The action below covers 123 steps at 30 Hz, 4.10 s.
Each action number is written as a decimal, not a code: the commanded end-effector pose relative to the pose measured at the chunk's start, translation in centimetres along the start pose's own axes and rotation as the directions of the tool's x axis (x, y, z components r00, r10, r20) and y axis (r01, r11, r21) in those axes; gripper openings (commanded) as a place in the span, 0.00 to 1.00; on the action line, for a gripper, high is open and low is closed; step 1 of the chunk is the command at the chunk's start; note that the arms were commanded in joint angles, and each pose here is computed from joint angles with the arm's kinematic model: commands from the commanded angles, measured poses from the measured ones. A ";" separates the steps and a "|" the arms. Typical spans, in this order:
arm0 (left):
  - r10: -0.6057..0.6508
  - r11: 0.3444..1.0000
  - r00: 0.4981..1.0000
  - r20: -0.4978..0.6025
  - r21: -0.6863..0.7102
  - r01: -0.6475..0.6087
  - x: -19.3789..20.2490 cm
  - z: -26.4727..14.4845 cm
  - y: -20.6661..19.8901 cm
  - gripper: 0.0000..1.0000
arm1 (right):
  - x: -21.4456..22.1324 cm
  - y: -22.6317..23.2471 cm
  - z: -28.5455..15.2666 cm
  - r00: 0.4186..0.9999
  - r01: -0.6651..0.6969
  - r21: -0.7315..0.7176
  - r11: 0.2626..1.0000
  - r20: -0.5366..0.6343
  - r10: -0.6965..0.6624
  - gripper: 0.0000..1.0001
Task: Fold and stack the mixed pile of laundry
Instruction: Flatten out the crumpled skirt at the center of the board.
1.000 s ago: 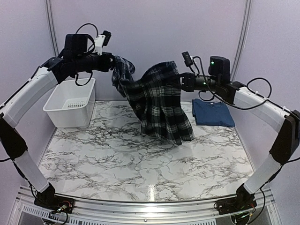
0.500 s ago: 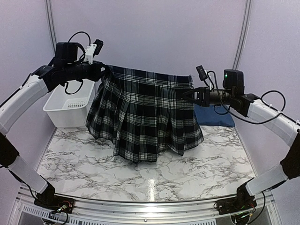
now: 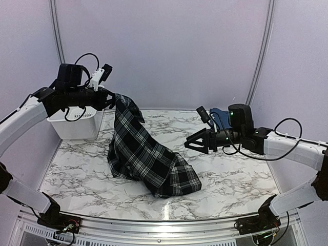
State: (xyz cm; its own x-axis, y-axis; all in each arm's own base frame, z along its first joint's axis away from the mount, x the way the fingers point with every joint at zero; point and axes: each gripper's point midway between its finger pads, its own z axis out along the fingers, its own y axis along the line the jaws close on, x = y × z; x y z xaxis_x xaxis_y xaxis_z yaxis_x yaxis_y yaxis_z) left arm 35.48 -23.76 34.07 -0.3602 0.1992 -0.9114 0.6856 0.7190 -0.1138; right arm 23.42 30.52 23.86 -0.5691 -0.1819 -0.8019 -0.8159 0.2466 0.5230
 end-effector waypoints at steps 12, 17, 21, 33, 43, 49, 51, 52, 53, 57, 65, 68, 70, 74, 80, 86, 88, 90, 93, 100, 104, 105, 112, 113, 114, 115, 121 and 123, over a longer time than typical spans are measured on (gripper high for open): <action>-0.015 0.999 1.000 -0.019 -0.036 0.015 -0.3 1.3 1.0 0.00 | 3.5 -2.0 2.7 0.943 -0.330 0.033 0.944 -0.042 0.331 0.93; -0.013 0.999 0.999 -0.031 -0.037 0.012 0.1 1.7 1.2 0.00 | 5.6 -3.9 6.0 0.894 -0.434 0.000 0.901 -0.123 0.431 0.95; -0.007 0.999 0.999 -0.035 -0.036 0.006 0.1 2.0 1.3 0.00 | 6.3 -4.3 8.5 0.851 -0.522 -0.115 0.845 -0.144 0.506 0.96; -0.008 0.999 0.999 -0.037 -0.052 0.006 0.2 1.8 1.5 0.00 | 4.0 -4.9 13.3 0.845 -0.529 -0.261 0.807 -0.080 0.528 0.79; 0.002 0.996 1.000 -0.025 -0.091 -0.004 -0.6 1.8 2.2 0.00 | 1.7 -3.8 12.5 0.857 -0.497 -0.341 0.798 -0.049 0.513 0.15; 0.002 0.982 1.000 0.015 -0.191 0.001 -2.6 1.2 4.2 0.00 | -4.5 -4.7 7.0 0.898 -0.394 -0.247 0.885 0.101 0.427 0.00; 0.009 0.974 0.998 0.057 -0.225 0.004 -4.7 0.6 4.7 0.00 | -8.5 -5.3 4.6 0.939 -0.288 -0.127 0.949 0.160 0.306 0.00; 0.017 0.974 0.996 0.085 -0.228 0.003 -6.2 0.2 4.6 0.00 | -10.7 -5.6 3.2 0.954 -0.233 -0.059 0.971 0.181 0.240 0.00; 0.025 0.974 0.993 0.119 -0.228 0.003 -7.9 -0.3 4.5 0.00 | -13.5 -5.7 1.5 0.966 -0.158 0.015 0.987 0.211 0.151 0.00; 0.063 0.975 0.956 0.288 -0.224 0.003 -15.7 -3.2 3.4 0.00 | -23.5 -5.3 -6.1 0.949 0.024 0.262 0.965 0.297 -0.104 0.00; 0.189 0.982 0.849 0.493 -0.100 -0.161 -23.4 -9.4 -4.6 0.00 | -31.5 3.0 -11.9 0.844 0.256 0.416 0.873 0.343 -0.412 0.00; 0.180 0.982 0.842 0.508 -0.048 -0.181 -23.3 -10.6 -6.2 0.00 | -30.6 5.1 -12.5 0.827 0.311 0.428 0.849 0.319 -0.463 0.00; 0.172 0.982 0.843 0.509 -0.018 -0.189 -22.9 -11.2 -6.9 0.00 | -29.8 6.1 -12.7 0.826 0.333 0.431 0.839 0.296 -0.480 0.00; 0.156 0.986 0.856 0.493 -0.020 -0.168 -21.9 -11.5 -6.8 0.00 | -28.4 5.3 -13.4 0.829 0.342 0.517 0.785 0.226 -0.511 0.00; 0.183 0.981 0.907 0.378 -0.128 -0.145 -18.8 -6.9 -3.7 0.00 | -26.3 0.1 -11.9 0.871 0.314 0.570 0.759 0.146 -0.470 0.00; 0.242 0.903 0.954 0.175 -0.400 -0.156 -15.6 1.7 3.5 0.00 | -26.5 -10.3 -9.8 0.916 0.238 0.639 0.731 0.102 -0.388 0.00; 0.255 0.865 0.954 0.155 -0.477 -0.154 -16.2 3.9 5.8 0.00 | -28.2 -13.0 -9.8 0.913 0.229 0.663 0.712 0.109 -0.394 0.00; 0.225 0.849 0.948 0.225 -0.522 -0.078 -18.0 4.4 8.0 0.00 | -31.9 -13.8 -11.0 0.880 0.231 0.691 0.685 0.152 -0.450 0.00; 0.182 0.848 0.909 0.376 -0.528 0.048 -21.7 2.7 9.9 0.00 | -36.3 -12.7 -13.0 0.795 0.252 0.732 0.633 0.217 -0.567 0.00; 0.293 0.934 0.861 0.416 -0.319 -0.164 -19.4 2.4 4.0 0.00 | -32.7 -9.6 -10.7 0.739 0.438 0.638 0.633 0.146 -0.657 0.00; 0.310 0.948 0.915 0.259 -0.159 -0.276 -7.8 4.2 -0.4 0.04 | -20.6 -9.3 -7.1 0.824 0.479 0.529 0.700 0.003 -0.566 0.04; 0.324 0.944 0.925 0.198 -0.128 -0.303 -4.2 4.2 -1.7 0.18 | -17.3 -8.8 -6.5 0.844 0.477 0.497 0.725 -0.031 -0.535 0.19; 0.211 0.967 0.977 0.008 -0.147 -0.208 11.4 -3.6 -3.4 0.99 | -5.1 -2.7 -8.2 0.929 0.355 0.417 0.837 -0.060 -0.364 0.98; 0.194 0.964 0.980 0.041 -0.192 -0.183 10.9 -4.8 -2.8 0.99 | -5.2 -2.2 -8.9 0.928 0.350 0.436 0.829 -0.045 -0.369 0.98; 0.189 0.958 0.980 0.065 -0.233 -0.170 10.2 -5.7 -2.3 0.99 | -5.4 -1.6 -9.5 0.924 0.353 0.447 0.822 -0.031 -0.380 0.99; 0.193 0.951 0.979 0.068 -0.259 -0.169 9.8 -6.0 -1.9 0.99 | -5.5 -1.6 -9.7 0.925 0.351 0.454 0.819 -0.030 -0.380 0.98; 0.120 0.934 0.987 -0.106 -0.324 -0.148 9.9 -1.2 0.1 0.99 | -4.3 -8.2 -6.8 0.976 0.216 0.483 0.849 -0.137 -0.170 0.79; 0.082 0.946 0.982 -0.167 -0.297 -0.130 10.7 1.6 -0.1 0.99 | -3.1 -10.5 -4.7 0.980 0.144 0.452 0.880 -0.187 -0.065 0.61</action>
State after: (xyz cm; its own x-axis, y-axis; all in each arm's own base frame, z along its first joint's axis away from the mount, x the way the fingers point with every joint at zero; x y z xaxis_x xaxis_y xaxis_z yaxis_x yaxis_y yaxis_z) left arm 29.99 -21.29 28.32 -0.2420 0.3247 -0.9143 0.5354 0.8306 0.1533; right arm 30.33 23.08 28.12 -0.3179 -0.3281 -0.8896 -0.8083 0.5841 0.0734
